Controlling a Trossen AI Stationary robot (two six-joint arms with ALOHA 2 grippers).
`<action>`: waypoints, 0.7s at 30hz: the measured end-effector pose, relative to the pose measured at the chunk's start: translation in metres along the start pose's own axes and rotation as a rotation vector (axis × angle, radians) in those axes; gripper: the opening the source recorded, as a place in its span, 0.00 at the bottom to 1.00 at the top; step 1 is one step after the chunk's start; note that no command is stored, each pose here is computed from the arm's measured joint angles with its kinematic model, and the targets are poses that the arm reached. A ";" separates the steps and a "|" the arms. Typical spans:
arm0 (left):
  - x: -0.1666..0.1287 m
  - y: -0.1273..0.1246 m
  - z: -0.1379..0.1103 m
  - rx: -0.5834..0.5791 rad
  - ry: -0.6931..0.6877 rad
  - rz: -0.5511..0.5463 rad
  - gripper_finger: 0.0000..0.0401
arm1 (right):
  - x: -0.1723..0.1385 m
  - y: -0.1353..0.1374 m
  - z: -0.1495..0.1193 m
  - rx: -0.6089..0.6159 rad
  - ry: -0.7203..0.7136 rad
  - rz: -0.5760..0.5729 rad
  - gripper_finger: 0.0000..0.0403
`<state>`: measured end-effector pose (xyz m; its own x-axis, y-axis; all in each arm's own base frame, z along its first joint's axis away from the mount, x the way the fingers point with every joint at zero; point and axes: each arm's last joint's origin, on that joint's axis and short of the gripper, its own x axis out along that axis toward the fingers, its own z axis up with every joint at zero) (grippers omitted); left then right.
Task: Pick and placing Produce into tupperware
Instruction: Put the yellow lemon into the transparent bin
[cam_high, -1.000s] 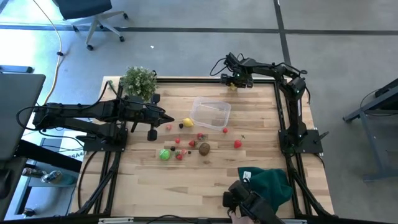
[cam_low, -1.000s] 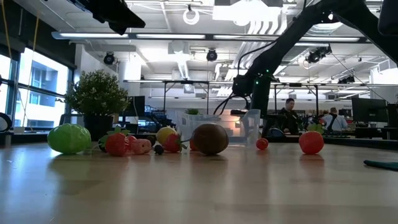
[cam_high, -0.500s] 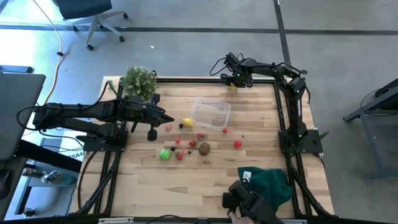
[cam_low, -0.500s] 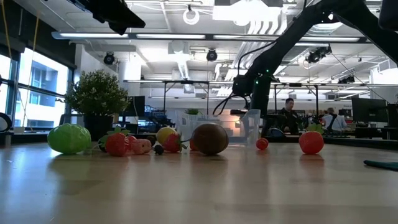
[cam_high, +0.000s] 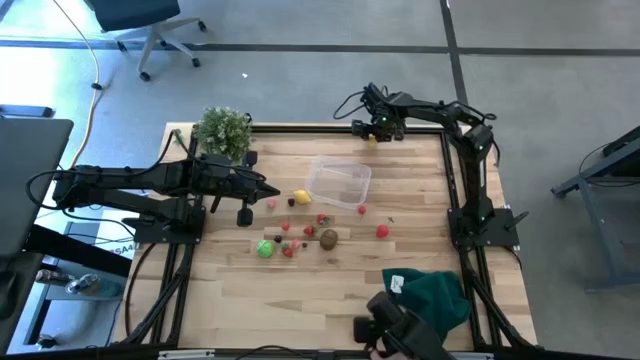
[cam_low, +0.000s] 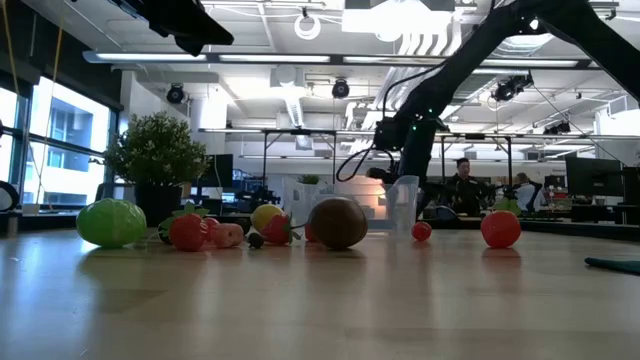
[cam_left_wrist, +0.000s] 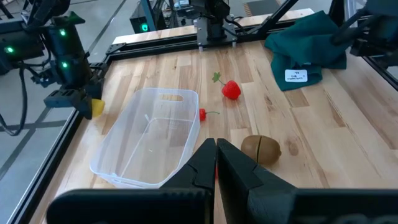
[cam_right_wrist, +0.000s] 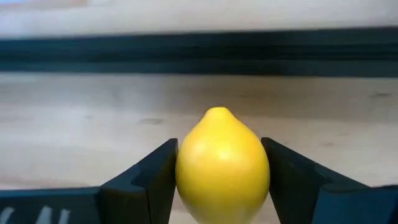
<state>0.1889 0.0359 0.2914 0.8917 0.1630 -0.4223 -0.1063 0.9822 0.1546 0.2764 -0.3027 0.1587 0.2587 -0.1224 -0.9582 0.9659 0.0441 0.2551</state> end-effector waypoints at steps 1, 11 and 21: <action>0.000 0.000 0.000 0.001 0.000 0.000 0.01 | -0.003 0.002 -0.001 -0.015 -0.007 0.006 0.49; 0.000 0.000 0.000 0.002 0.000 0.000 0.01 | -0.085 0.015 -0.009 -0.295 -0.119 0.228 0.48; 0.000 0.000 0.000 0.004 -0.001 0.000 0.01 | -0.212 0.039 -0.074 -0.727 -0.377 0.585 0.48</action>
<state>0.1889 0.0359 0.2915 0.8922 0.1631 -0.4211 -0.1048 0.9818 0.1582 0.2589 -0.2019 0.3620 0.7981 -0.1881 -0.5724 0.4777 0.7764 0.4110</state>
